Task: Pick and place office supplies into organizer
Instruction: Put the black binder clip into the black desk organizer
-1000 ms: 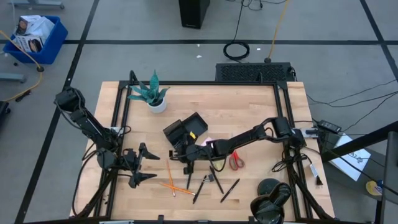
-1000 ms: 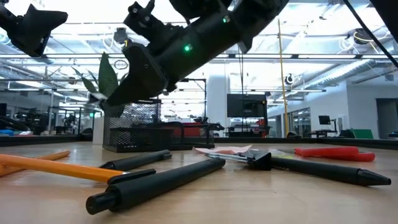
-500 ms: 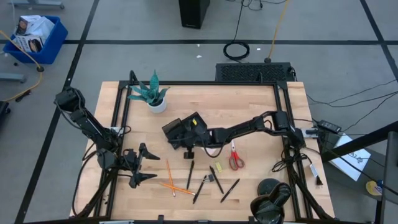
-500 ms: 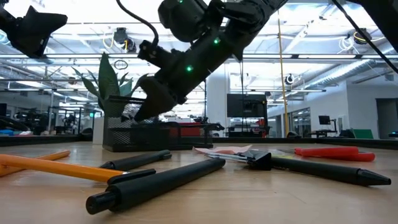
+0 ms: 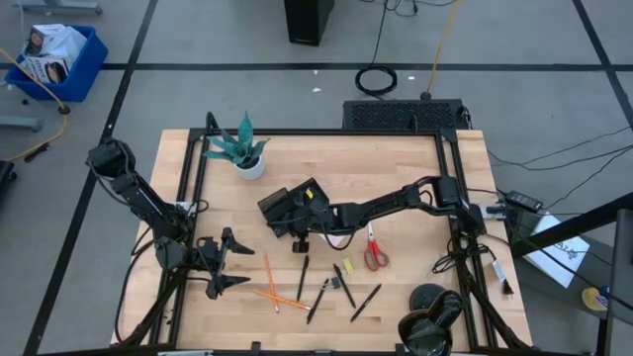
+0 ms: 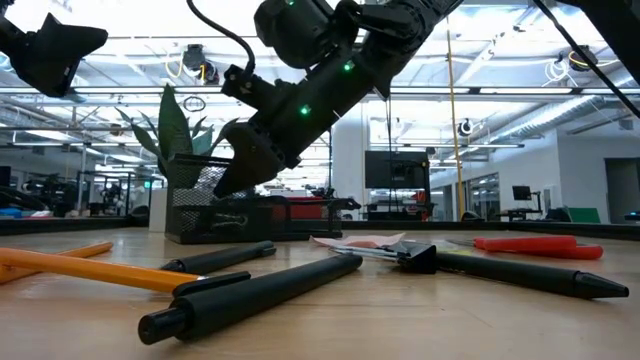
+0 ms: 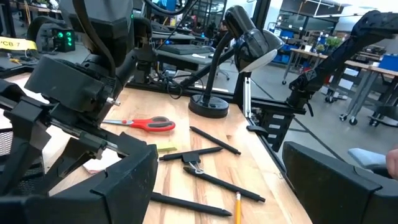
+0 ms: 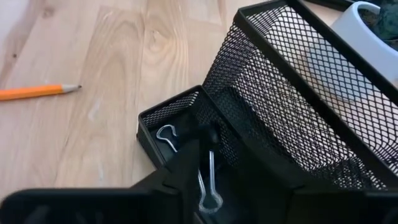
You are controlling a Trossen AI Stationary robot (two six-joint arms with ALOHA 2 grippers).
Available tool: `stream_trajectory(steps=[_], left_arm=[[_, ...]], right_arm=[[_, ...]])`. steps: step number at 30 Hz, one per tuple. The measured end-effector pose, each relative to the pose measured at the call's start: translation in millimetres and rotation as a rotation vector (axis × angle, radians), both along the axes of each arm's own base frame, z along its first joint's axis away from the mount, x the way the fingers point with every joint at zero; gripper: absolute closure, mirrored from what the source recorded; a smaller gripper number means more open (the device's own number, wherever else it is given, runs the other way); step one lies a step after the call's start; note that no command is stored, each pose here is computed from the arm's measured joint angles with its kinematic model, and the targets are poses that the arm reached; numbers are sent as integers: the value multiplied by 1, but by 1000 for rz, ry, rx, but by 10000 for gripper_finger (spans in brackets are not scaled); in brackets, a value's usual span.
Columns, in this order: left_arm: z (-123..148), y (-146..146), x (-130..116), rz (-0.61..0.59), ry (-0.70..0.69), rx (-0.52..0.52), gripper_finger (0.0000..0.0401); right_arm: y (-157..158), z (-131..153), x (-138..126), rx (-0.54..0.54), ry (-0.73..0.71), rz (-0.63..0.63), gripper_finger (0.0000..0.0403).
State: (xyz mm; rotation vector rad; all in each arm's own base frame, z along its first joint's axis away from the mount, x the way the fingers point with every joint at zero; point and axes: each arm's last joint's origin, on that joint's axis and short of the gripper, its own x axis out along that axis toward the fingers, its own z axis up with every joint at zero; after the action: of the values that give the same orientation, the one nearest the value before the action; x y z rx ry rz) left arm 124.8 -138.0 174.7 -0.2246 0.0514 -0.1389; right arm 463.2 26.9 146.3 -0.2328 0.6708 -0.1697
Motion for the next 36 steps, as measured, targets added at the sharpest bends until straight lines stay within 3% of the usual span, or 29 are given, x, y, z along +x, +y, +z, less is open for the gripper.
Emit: stream_trajectory(steps=[5, 11, 19, 25, 32, 36], left_arm=[[0, 0, 0, 0, 3, 4, 52], [0, 0, 0, 0, 2, 9, 52], [-1, 0, 0, 4, 6, 39, 52], [-1, 2, 2, 22, -2, 52, 52], [2, 20, 21, 109, -16, 73, 52], [3, 33, 34, 91, -17, 52, 52]], right_arm=[[0, 1, 0, 0, -7, -1, 250], [8, 1, 0, -9, -11, 27, 239], [43, 1, -4, -36, 4, 117, 240], [75, 10, -20, -66, 57, 114, 242], [112, 9, -36, 12, 73, 103, 243], [126, -1, -49, 11, 99, 99, 243]])
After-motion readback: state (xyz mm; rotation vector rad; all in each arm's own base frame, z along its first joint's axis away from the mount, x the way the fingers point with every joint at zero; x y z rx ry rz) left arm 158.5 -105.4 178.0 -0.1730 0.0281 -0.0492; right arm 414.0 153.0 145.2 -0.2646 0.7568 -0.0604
